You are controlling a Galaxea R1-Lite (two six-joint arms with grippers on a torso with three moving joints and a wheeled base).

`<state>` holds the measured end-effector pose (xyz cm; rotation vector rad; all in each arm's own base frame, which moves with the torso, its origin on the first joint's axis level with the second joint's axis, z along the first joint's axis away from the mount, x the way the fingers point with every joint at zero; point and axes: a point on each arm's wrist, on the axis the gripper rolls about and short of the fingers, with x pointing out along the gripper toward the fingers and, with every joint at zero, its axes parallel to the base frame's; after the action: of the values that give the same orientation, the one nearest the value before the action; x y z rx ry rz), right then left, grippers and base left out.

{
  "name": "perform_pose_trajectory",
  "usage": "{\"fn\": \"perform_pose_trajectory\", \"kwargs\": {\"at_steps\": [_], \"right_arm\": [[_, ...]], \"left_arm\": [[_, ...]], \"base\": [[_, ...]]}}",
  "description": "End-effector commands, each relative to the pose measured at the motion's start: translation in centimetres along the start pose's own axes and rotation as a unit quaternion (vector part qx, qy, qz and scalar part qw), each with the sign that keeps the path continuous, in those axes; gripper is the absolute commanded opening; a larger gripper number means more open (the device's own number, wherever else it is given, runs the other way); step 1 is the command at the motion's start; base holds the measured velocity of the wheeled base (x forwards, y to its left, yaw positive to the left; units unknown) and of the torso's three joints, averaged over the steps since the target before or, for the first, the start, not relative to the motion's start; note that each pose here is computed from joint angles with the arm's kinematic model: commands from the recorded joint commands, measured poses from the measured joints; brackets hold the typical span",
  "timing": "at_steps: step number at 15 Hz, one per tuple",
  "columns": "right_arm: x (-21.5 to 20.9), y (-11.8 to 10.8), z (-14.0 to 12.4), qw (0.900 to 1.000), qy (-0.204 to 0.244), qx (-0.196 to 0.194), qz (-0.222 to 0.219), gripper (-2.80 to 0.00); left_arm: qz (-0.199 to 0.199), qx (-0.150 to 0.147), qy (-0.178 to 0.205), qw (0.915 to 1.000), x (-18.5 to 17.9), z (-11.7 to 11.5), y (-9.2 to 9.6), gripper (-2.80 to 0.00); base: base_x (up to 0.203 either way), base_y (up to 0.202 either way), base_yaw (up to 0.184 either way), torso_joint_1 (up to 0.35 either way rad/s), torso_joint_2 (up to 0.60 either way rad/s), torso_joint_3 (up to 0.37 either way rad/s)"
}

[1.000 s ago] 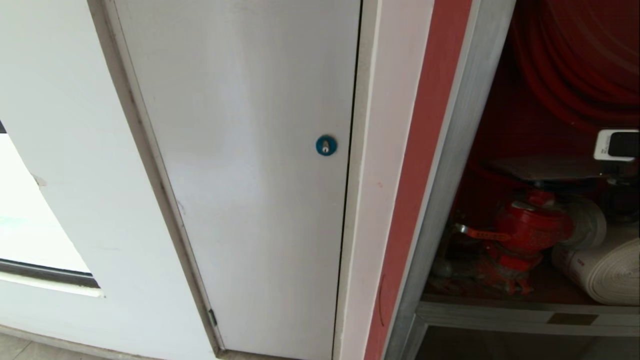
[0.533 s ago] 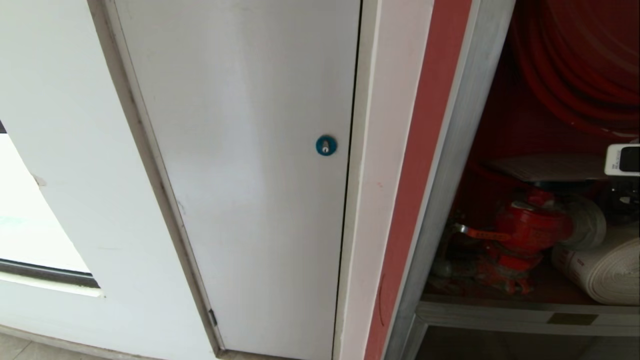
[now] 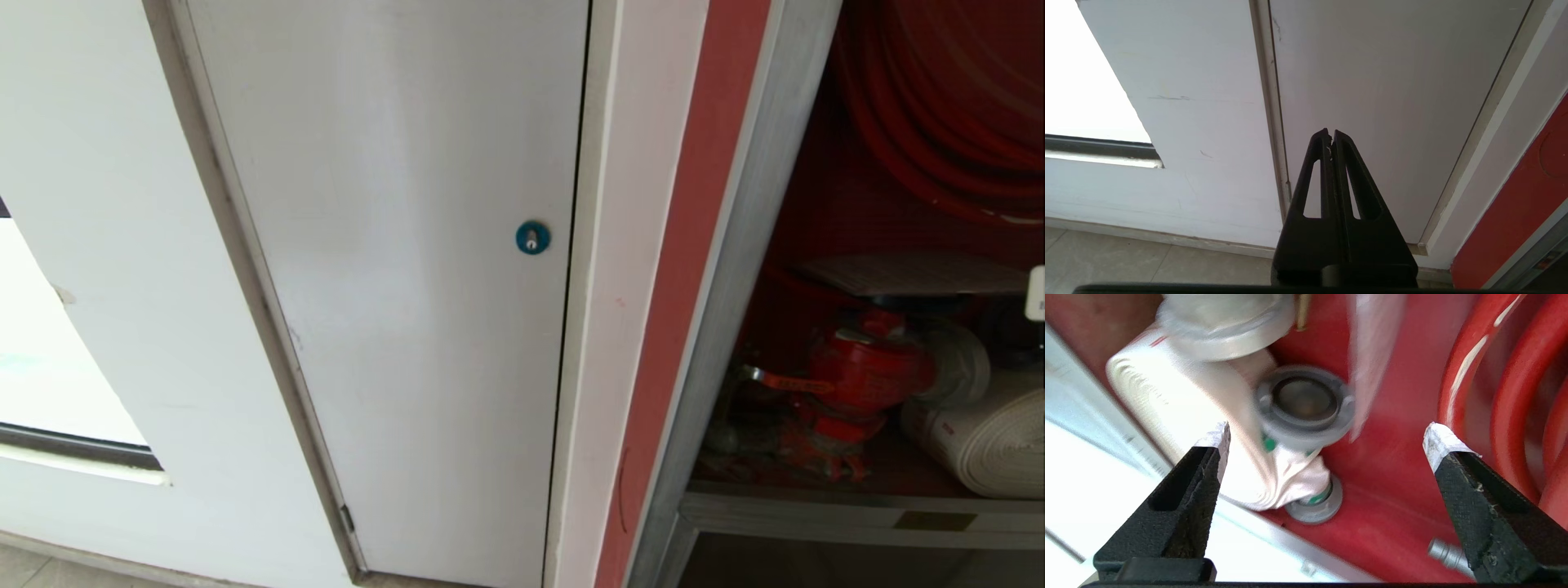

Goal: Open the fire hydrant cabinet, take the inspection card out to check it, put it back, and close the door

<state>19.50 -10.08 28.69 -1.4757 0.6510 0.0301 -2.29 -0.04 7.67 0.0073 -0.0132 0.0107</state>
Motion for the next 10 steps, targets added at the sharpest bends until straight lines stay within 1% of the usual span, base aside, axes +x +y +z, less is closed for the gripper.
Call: {"fn": "perform_pose_trajectory", "kwargs": {"at_steps": [1,4,6,8,9,10], "right_arm": [[-1.9,0.6,0.0,1.000,0.004,-0.007,-0.010,0.00],[-4.1,1.7,0.1,1.000,0.007,-0.029,0.000,0.00],[-6.2,2.5,0.1,0.999,0.013,-0.043,-0.004,0.00],[-7.2,3.5,0.3,0.999,0.011,-0.048,0.001,0.00],[-7.4,4.0,0.3,0.999,0.008,-0.047,0.004,-2.80],[-7.8,4.4,0.4,0.999,0.008,-0.047,0.002,-2.80]], "left_arm": [[0.000,0.000,0.003,1.0000,0.1,-0.2,0.0,-2.80],[0.000,0.000,0.003,1.0000,0.0,-0.2,0.0,-2.80],[0.001,0.000,0.003,1.0000,0.0,-0.2,0.0,-2.80],[0.000,0.000,0.003,1.0000,0.0,-0.2,0.0,-2.80],[0.000,0.000,0.003,1.0000,0.1,-0.2,0.0,-2.80],[0.000,0.000,0.003,1.0000,0.0,-0.2,0.0,-2.80]], "base": [[0.000,0.000,0.000,0.000,0.00,0.000],[0.000,0.000,0.000,0.000,0.00,0.000],[0.000,0.000,0.000,0.000,0.00,0.000],[0.000,0.000,0.000,0.000,0.00,0.000],[0.000,0.000,0.000,0.000,0.00,0.000],[0.000,0.000,0.000,0.000,0.00,0.000]]}}
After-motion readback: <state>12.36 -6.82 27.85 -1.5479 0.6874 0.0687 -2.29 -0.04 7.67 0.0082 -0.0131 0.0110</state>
